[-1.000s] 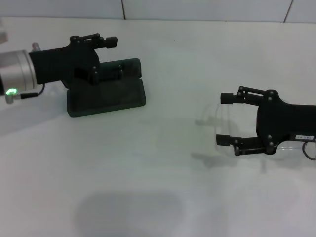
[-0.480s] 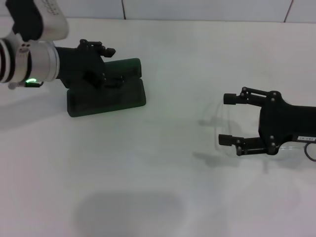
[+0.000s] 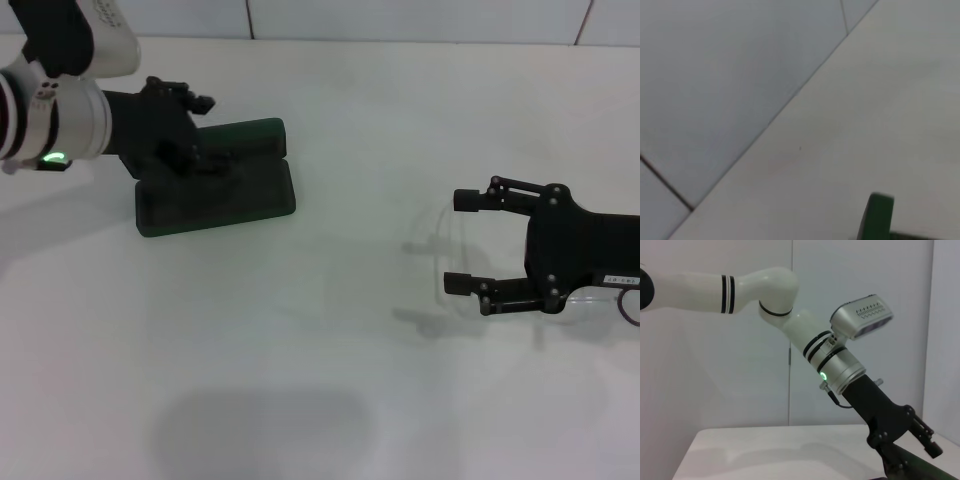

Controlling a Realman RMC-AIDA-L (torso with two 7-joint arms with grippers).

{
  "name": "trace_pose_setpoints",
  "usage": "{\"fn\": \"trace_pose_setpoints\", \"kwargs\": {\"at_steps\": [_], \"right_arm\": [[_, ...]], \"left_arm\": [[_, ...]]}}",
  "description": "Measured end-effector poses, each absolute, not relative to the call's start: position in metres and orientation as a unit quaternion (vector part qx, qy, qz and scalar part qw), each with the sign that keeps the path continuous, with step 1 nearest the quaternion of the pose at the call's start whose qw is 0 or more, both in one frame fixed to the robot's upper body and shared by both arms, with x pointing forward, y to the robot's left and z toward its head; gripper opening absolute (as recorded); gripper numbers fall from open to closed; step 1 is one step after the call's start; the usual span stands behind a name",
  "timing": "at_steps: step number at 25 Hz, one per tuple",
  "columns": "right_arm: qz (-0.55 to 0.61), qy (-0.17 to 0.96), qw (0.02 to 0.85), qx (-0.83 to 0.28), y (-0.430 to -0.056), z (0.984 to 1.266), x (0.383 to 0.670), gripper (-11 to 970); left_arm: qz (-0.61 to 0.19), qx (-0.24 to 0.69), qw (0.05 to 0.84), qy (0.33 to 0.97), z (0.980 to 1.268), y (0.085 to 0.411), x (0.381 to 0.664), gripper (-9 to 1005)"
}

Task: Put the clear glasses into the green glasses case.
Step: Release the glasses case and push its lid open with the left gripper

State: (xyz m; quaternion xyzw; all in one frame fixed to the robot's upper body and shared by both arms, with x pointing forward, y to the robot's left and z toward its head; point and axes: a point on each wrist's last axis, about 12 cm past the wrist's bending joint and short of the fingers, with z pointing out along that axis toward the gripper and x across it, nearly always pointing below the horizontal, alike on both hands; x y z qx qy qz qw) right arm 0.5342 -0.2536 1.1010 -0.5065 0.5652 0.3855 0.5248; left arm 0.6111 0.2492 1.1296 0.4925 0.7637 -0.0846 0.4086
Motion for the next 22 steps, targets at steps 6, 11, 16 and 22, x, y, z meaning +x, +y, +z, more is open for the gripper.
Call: {"fn": "trace_pose_setpoints", "kwargs": {"at_steps": [6, 11, 16, 22], "right_arm": [[0.385, 0.564, 0.524, -0.510, -0.2527, 1.1018, 0.5352, 867], [0.384, 0.563, 0.524, -0.511, -0.2529, 1.1024, 0.5356, 867], [0.384, 0.562, 0.524, -0.512, -0.2527, 1.1030, 0.5359, 867], [0.384, 0.563, 0.524, -0.512, -0.2526, 1.1023, 0.5353, 867]], "left_arm": [[-0.070, 0.496, 0.395, 0.770, 1.1284, 0.2491, 0.6126, 660], [-0.066, 0.499, 0.397, 0.768, 1.1301, 0.2471, 0.6147, 475], [-0.049, 0.508, 0.392, 0.766, 1.1300, 0.2437, 0.6174, 299], [-0.040, 0.512, 0.387, 0.766, 1.1310, 0.2416, 0.6188, 242]]}}
